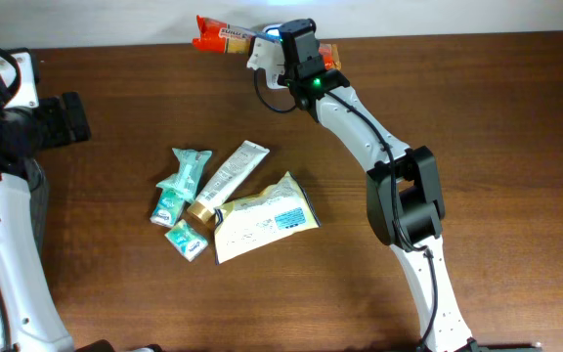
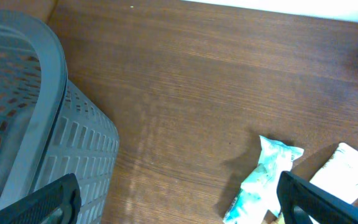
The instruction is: Scan the item barcode
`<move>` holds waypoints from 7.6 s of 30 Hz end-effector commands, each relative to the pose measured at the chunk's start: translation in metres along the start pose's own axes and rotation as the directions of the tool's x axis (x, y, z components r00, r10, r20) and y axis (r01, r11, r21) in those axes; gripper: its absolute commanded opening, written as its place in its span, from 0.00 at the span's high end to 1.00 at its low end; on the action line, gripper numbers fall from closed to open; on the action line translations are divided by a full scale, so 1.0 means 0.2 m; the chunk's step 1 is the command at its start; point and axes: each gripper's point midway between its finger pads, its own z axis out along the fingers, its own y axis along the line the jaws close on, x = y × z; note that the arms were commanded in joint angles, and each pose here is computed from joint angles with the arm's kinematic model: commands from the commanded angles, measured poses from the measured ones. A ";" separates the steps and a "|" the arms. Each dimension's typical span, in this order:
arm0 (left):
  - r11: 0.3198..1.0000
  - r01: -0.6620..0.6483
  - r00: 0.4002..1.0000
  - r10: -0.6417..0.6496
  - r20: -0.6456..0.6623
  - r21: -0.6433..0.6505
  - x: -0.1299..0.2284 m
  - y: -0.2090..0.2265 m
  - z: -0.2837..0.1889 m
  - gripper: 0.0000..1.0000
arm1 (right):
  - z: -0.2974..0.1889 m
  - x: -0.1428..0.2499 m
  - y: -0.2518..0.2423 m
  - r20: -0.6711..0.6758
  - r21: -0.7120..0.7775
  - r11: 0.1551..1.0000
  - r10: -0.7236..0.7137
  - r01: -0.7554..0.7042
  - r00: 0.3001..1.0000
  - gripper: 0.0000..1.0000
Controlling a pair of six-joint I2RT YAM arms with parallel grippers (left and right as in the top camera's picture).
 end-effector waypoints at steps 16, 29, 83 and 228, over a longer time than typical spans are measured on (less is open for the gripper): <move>1.000 0.012 1.000 -0.012 0.009 -0.006 -0.01 0.01 -0.01 0.01 | -1.22 -0.18 -0.29 -0.122 -0.303 0.676 0.672 -0.672 0.731 0.96; 1.000 0.012 1.000 -0.012 0.009 -0.006 -0.01 0.01 -0.01 0.01 | -1.45 1.54 0.30 -0.790 0.454 0.301 0.572 -0.839 -0.222 0.96; 1.000 0.012 1.000 -0.012 0.009 -0.006 -0.01 0.01 -0.01 0.01 | -1.03 0.09 1.29 -0.881 -0.408 -0.165 0.329 -0.898 0.340 0.96; 1.000 0.011 1.000 -0.011 0.003 -0.005 0.00 0.01 -0.01 0.01 | -1.56 0.59 0.29 -0.831 -0.235 0.063 0.505 -0.970 0.234 0.01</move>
